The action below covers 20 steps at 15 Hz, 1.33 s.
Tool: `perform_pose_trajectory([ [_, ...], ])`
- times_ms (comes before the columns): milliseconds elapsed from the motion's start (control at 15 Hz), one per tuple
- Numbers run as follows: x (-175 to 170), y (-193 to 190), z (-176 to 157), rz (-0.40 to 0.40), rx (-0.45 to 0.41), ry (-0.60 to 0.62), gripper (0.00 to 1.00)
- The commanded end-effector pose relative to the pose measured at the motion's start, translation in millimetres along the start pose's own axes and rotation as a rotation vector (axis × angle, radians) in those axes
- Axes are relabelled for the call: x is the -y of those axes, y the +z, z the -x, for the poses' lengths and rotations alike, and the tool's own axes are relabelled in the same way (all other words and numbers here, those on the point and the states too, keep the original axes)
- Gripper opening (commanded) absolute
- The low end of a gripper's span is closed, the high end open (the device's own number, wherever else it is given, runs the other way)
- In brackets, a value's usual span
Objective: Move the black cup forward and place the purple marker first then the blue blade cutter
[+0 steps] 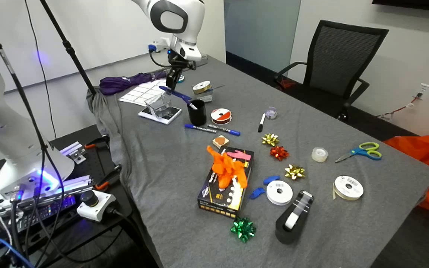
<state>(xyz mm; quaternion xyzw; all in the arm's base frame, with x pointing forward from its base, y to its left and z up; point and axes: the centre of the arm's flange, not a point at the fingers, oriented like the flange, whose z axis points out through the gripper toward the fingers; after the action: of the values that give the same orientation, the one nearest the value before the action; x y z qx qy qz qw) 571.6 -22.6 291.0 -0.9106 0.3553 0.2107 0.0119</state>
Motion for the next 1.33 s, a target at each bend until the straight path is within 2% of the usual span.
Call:
perform_pose_trajectory([
  [0, 25.0, 7.1, -28.4, 0.001, 0.077, 0.006, 0.11],
  [200, 37.9, 17.6, -38.2, -0.007, 0.107, -0.028, 0.11],
  [533, 51.2, 28.5, -57.4, 0.027, 0.152, -0.038, 0.11],
  [1200, 63.2, 27.6, -95.5, 0.08, 0.21, -0.037, 0.11],
  [1267, 62.2, 28.2, -97.6, 0.083, 0.208, -0.039, 0.61],
])
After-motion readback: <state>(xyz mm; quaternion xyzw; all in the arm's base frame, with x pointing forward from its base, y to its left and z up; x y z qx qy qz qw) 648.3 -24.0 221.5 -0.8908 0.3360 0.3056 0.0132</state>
